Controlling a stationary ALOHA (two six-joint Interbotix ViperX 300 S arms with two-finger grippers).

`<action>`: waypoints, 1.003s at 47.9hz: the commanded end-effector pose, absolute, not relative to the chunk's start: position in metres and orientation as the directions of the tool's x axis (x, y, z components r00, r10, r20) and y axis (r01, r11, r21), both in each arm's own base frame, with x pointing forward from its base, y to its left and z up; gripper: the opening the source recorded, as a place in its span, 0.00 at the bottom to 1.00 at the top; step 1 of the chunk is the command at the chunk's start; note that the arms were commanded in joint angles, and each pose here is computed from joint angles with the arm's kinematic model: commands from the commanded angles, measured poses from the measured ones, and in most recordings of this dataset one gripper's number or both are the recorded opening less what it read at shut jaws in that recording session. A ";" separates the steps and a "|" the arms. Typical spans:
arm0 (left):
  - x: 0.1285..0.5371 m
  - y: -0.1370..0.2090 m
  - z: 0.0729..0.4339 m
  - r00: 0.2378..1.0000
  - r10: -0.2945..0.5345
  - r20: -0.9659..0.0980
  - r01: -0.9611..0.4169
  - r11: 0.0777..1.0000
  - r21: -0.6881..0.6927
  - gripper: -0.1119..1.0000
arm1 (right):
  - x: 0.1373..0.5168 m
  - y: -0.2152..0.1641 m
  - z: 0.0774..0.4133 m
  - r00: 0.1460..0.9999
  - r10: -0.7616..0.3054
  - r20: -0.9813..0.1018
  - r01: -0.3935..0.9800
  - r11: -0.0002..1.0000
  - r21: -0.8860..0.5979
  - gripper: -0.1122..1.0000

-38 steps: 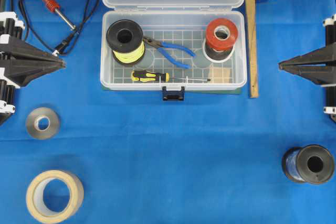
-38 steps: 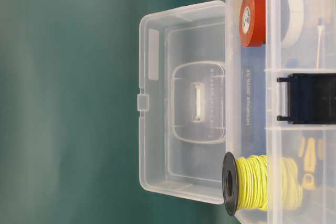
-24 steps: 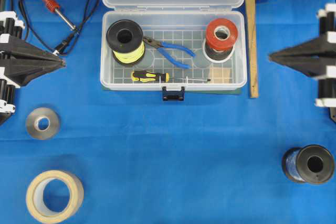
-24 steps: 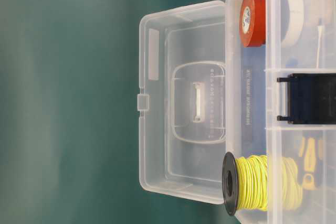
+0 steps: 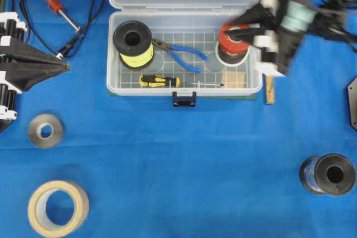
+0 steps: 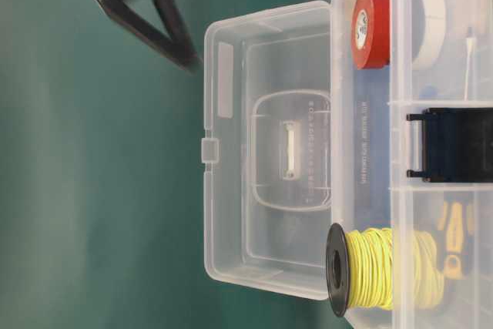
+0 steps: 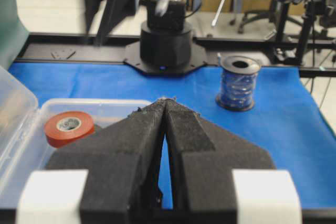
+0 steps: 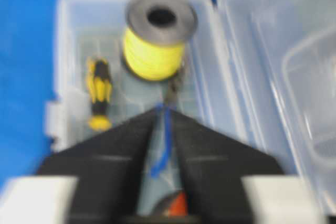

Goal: Pick the nipper from the toolbox among several items.
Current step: 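Move the right gripper over the toolbox toward the blue-handled pliers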

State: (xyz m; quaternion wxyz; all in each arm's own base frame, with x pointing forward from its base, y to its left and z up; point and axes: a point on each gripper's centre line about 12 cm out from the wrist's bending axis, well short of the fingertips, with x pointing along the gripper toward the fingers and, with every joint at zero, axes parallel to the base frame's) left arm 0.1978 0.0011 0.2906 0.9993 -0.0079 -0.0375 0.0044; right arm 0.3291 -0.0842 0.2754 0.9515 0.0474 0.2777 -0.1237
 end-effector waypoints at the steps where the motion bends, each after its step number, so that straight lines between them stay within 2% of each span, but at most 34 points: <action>1: 0.200 0.001 0.295 0.996 0.011 0.084 -0.010 1.000 -0.019 0.10 | 0.350 -0.098 0.271 0.768 -0.215 -0.603 0.282 0.959 0.018 0.47; 6: 0.201 0.001 0.294 0.997 0.011 0.081 -0.010 1.000 -0.019 0.10 | 0.371 -0.110 0.252 0.685 -0.212 -0.697 0.286 0.958 -0.011 0.76; 9: 0.201 0.002 0.294 0.997 0.013 0.078 -0.011 1.000 -0.021 0.10 | 0.381 -0.115 0.239 0.641 -0.211 -0.738 0.285 0.958 -0.026 0.86; 14: 0.201 0.002 0.293 0.997 0.013 0.078 -0.012 1.000 -0.024 0.10 | 0.397 -0.125 0.216 0.591 -0.204 -0.780 0.286 0.958 -0.034 0.83; 29: 0.200 0.002 0.291 0.997 0.014 0.072 -0.012 1.000 -0.025 0.10 | 0.419 -0.135 0.156 0.497 -0.179 -0.849 0.288 0.957 -0.033 0.84; 42: 0.200 0.002 0.289 0.998 0.014 0.066 -0.012 1.000 -0.027 0.10 | 0.426 -0.139 0.129 0.495 -0.177 -0.851 0.295 0.955 -0.027 0.83; 48: 0.200 0.002 0.289 0.998 0.014 0.067 -0.012 1.000 -0.027 0.10 | 0.428 -0.139 0.116 0.478 -0.171 -0.861 0.291 0.956 -0.028 0.79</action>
